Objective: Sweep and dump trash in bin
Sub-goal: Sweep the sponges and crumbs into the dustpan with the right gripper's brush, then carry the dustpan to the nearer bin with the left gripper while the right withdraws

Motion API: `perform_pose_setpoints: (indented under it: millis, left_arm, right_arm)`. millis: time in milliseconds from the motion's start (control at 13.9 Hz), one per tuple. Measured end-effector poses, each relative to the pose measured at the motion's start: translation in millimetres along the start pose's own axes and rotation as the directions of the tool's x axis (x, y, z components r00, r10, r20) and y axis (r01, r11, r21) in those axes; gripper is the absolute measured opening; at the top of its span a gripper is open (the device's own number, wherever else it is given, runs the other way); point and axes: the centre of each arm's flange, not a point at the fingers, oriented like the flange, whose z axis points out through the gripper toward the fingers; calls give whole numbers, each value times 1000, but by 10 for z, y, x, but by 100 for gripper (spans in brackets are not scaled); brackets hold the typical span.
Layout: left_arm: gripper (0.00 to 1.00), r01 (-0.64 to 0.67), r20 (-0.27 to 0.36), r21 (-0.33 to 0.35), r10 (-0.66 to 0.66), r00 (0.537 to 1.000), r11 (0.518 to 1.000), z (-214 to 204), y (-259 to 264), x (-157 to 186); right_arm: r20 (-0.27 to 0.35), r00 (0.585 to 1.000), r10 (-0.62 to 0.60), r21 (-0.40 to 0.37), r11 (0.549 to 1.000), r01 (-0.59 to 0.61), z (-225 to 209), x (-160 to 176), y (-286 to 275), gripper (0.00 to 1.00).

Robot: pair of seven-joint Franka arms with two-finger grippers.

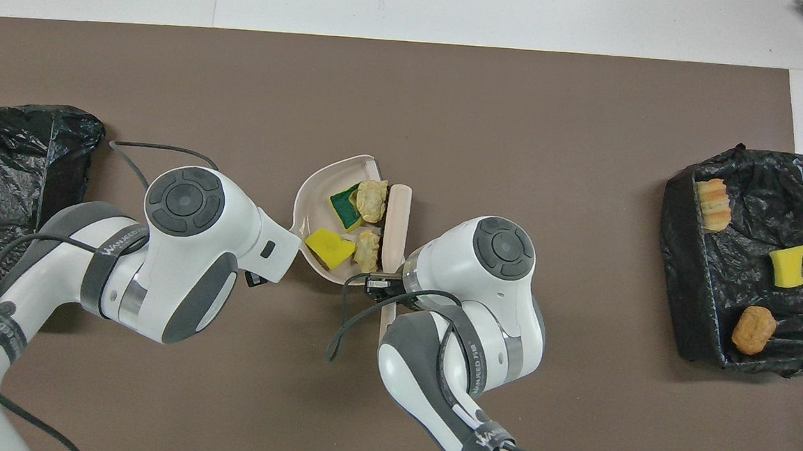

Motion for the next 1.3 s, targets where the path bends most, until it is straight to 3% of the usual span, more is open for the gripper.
perform_pose_setpoints:
  millis: [361, 578, 939, 1300]
  left_arm:
    - [33, 103, -13, 11, -103, 995, 995, -6, -19, 1]
    - [33, 127, -21, 17, -127, 992, 992, 0, -27, -1]
    - [33, 216, -27, 18, -215, 976, 976, 0, -47, -18]
    - [33, 353, -58, 33, -351, 935, 935, -145, -220, -170]
  right_arm:
    - [42, 999, 11, -8, 1000, -10, -75, -1, 40, 26]
    - [77, 997, 30, -25, 999, -28, -453, 51, 238, 26]
    - [103, 995, -10, -161, 987, 27, -1099, -112, 525, 26]
    - [159, 985, -73, -240, 965, 110, -874, -593, 316, 26]
